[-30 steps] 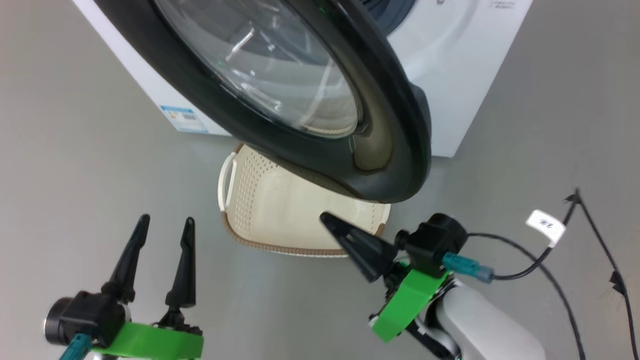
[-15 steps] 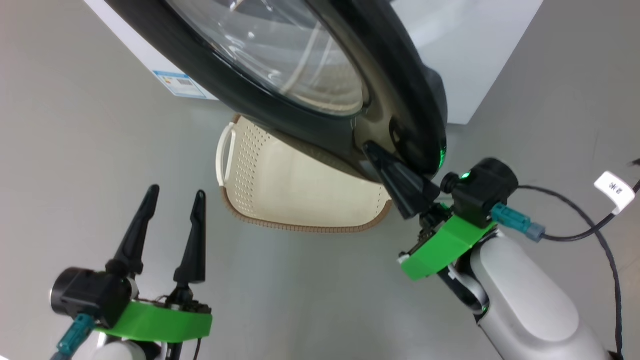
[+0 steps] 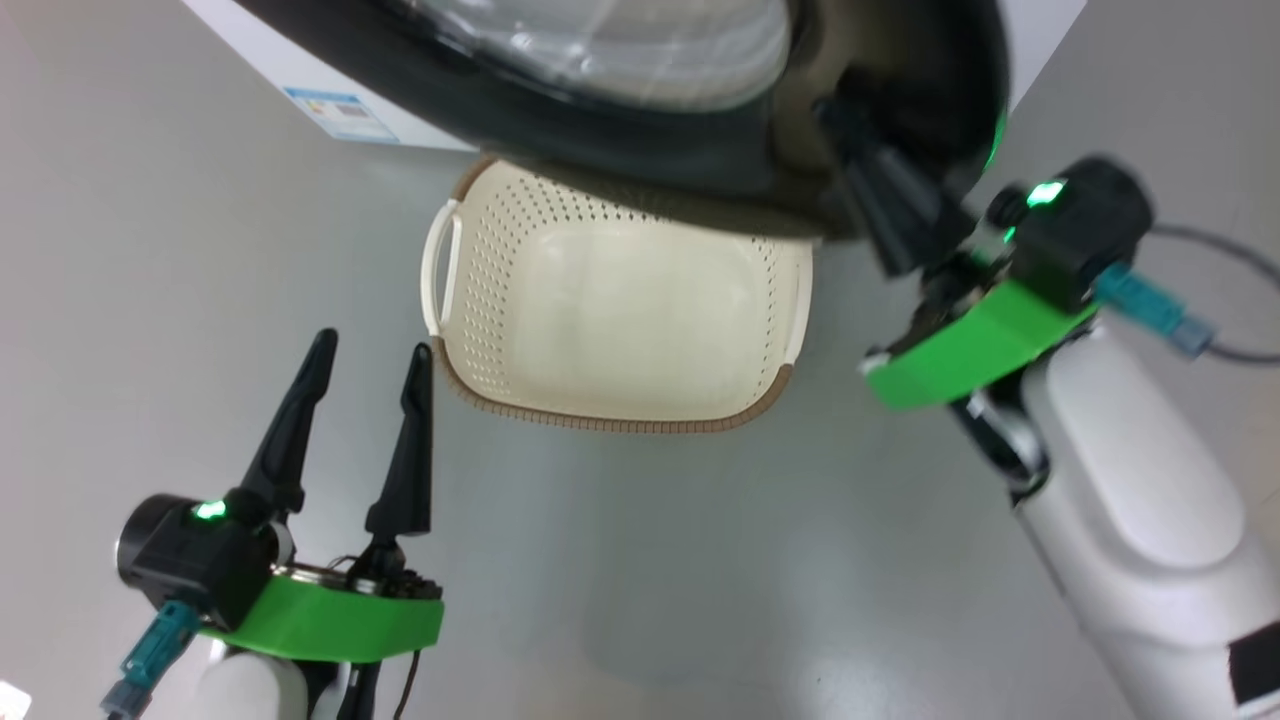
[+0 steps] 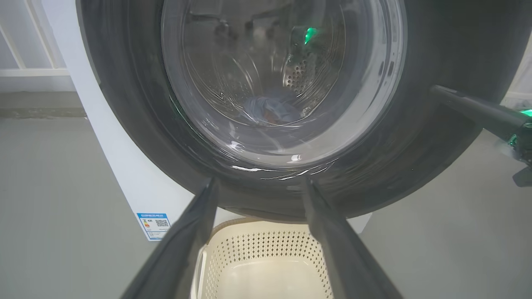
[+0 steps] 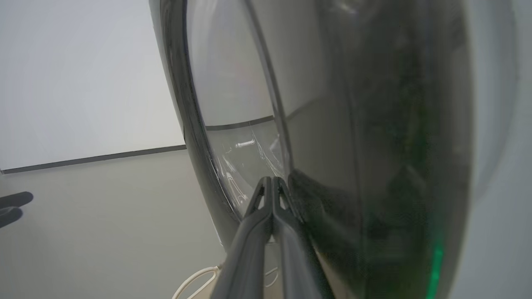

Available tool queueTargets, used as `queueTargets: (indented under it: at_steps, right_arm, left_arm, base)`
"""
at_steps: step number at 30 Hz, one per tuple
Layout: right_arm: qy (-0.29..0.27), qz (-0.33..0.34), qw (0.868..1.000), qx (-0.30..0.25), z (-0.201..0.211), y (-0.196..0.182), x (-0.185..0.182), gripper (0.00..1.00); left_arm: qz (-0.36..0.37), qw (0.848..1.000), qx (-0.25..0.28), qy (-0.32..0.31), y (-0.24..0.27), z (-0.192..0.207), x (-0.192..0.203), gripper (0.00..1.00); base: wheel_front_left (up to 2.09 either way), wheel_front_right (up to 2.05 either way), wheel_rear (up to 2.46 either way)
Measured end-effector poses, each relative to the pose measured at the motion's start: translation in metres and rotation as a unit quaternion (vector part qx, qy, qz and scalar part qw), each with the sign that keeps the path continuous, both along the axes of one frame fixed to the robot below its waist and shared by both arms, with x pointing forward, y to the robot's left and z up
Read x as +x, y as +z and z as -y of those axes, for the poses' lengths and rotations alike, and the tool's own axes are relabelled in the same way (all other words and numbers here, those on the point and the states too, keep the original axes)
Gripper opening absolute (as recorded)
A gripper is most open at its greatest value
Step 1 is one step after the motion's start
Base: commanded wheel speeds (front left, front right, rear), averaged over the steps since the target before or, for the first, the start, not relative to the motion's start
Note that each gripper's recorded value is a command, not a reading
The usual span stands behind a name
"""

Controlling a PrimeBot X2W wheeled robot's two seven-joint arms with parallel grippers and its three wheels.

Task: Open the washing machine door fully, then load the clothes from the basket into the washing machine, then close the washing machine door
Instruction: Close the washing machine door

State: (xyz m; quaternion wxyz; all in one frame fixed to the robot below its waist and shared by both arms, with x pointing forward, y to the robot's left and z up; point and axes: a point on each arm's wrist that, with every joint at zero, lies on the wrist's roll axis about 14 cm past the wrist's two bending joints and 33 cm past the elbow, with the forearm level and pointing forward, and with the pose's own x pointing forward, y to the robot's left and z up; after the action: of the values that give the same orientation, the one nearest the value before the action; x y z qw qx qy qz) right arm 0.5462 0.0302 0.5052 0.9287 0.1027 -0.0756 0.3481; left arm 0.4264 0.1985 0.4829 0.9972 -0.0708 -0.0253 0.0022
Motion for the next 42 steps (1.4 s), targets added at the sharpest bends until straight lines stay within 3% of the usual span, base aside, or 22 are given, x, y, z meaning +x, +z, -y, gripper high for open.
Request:
queueTargets:
  at_steps: [12,20,34,42]
  right_arm:
    - [-0.036,0.072,0.997,-0.003,0.011,0.038,0.066,0.00]
    - [-0.081,0.075,0.994,0.013,0.028,0.045,0.104,0.00]
    - [-0.082,0.064,0.995,0.006,0.031,0.045,0.099,0.00]
    - [-0.071,0.023,0.997,0.018,0.040,0.029,0.062,0.00]
  left_arm:
    - [-0.014,1.000,-0.008,-0.020,-0.017,0.012,0.017,1.00]
    - [-0.015,0.999,-0.009,-0.032,-0.024,0.019,0.030,1.00]
    - [0.004,0.999,-0.013,-0.045,-0.014,0.028,0.038,1.00]
    - [0.028,0.999,-0.014,-0.040,0.006,0.025,0.035,1.00]
  base:
    - [0.00,0.00,0.00]
    - [0.00,0.00,0.00]
    - [0.00,0.00,0.00]
    - [0.00,0.00,0.00]
